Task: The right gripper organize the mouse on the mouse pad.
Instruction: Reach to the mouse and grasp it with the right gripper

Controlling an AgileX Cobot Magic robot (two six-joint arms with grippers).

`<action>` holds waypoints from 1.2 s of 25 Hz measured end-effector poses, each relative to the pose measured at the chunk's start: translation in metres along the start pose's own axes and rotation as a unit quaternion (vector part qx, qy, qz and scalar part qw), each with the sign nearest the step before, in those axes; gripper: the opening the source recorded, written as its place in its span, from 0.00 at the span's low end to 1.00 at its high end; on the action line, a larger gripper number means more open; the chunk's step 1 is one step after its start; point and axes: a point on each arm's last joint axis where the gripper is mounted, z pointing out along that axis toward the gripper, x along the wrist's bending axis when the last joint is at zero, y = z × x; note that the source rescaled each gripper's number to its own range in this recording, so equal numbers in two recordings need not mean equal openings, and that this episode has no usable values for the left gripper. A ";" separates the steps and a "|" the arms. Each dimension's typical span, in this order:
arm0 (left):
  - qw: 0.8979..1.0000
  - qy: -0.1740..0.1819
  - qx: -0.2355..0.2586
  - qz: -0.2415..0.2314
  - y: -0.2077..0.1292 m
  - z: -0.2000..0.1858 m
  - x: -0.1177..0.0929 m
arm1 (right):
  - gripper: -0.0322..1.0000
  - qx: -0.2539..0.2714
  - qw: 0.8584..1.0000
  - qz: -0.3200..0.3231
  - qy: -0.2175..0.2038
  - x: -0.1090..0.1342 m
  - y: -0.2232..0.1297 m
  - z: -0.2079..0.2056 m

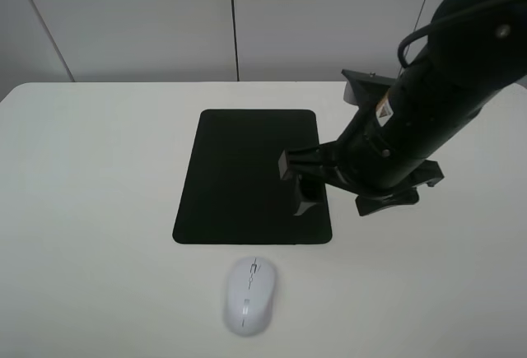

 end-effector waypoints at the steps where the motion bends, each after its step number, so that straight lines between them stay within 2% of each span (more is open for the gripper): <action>1: 1.000 0.000 0.000 0.000 0.000 0.000 0.000 | 0.64 -0.001 1.000 -0.005 0.004 0.006 -0.002 0.003; 6: 1.000 0.000 0.000 0.000 0.000 0.000 0.000 | 0.66 0.013 1.000 -0.021 0.007 0.029 -0.016 0.024; 10: 1.000 0.000 0.000 0.000 0.000 0.000 0.000 | 0.93 0.019 0.999 -0.049 -0.004 0.048 -0.021 0.039; 13: 1.000 0.000 0.000 0.000 0.000 0.000 0.000 | 0.99 0.022 0.998 -0.063 -0.008 0.064 -0.023 0.046; 19: 1.000 0.000 0.000 0.000 0.000 0.000 0.000 | 1.00 0.044 0.995 -0.083 -0.028 0.089 -0.027 0.064; 24: 1.000 0.000 0.000 0.000 0.000 0.000 0.000 | 1.00 0.066 0.993 -0.084 -0.055 0.087 -0.028 0.075; 30: 1.000 0.000 0.000 0.000 0.000 0.000 0.000 | 1.00 0.041 0.994 -0.053 -0.086 0.082 -0.024 0.080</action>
